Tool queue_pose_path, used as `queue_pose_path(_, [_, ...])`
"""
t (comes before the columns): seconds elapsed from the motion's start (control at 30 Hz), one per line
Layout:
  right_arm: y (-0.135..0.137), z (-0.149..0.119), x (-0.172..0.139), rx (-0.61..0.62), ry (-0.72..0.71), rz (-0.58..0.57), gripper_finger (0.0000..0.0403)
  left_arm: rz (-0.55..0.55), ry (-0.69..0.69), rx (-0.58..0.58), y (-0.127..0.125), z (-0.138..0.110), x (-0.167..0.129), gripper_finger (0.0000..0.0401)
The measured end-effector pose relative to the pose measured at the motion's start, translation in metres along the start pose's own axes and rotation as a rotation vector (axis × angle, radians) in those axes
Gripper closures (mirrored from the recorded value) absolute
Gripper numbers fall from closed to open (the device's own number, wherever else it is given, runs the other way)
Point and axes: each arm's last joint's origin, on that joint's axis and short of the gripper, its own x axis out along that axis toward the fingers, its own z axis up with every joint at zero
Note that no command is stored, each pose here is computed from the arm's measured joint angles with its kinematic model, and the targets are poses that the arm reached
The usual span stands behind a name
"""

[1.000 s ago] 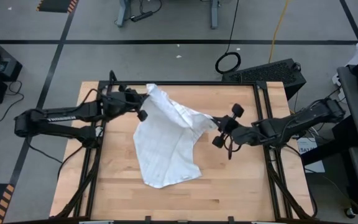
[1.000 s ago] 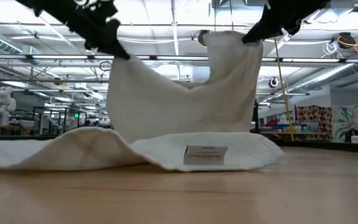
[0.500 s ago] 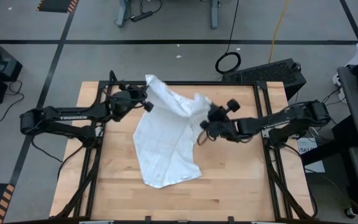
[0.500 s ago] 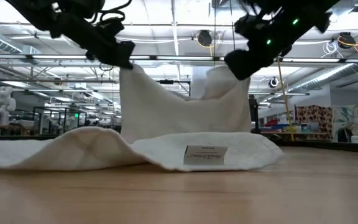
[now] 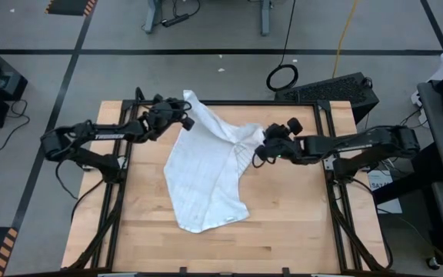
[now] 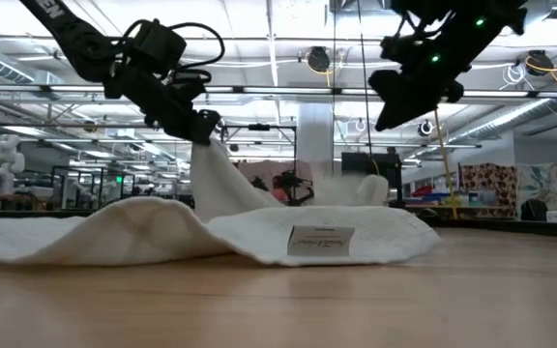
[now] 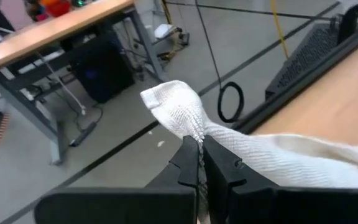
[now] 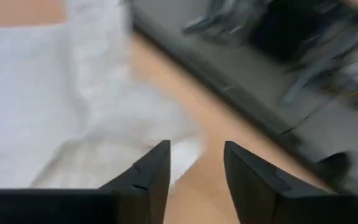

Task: Roll towel
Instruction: Roll the white towel

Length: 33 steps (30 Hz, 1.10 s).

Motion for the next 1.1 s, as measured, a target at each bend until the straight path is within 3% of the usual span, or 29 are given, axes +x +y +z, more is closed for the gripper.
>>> queue_pose_path(0.1, [0.005,-0.004,-0.007,0.057,0.088,0.177,0.0247,-0.006,0.007,0.003,0.0,-0.001,0.001,0.0395])
queue_pose_path(0.2, [0.022,-0.014,-0.01,0.191,0.112,0.327,0.0242,-0.011,-0.001,-0.001,0.0,-0.001,0.001,0.0395])
queue_pose_path(0.37, [0.056,-0.038,0.0,0.348,0.113,0.424,0.0241,-0.025,-0.006,-0.003,0.0,0.0,0.001,0.0395])
queue_pose_path(0.57, [0.085,-0.056,0.035,0.369,0.126,0.396,0.0241,-0.079,-0.011,0.0,-0.003,0.0,0.001,0.0391])
queue_pose_path(0.73, [0.092,-0.059,0.069,0.368,0.163,0.305,0.0241,-0.09,-0.002,0.005,-0.004,-0.001,0.0,0.0389])
queue_pose_path(1.1, [0.099,-0.053,0.11,0.3,0.183,0.258,0.0264,-0.13,-0.008,0.003,-0.013,0.0,-0.004,0.0387])
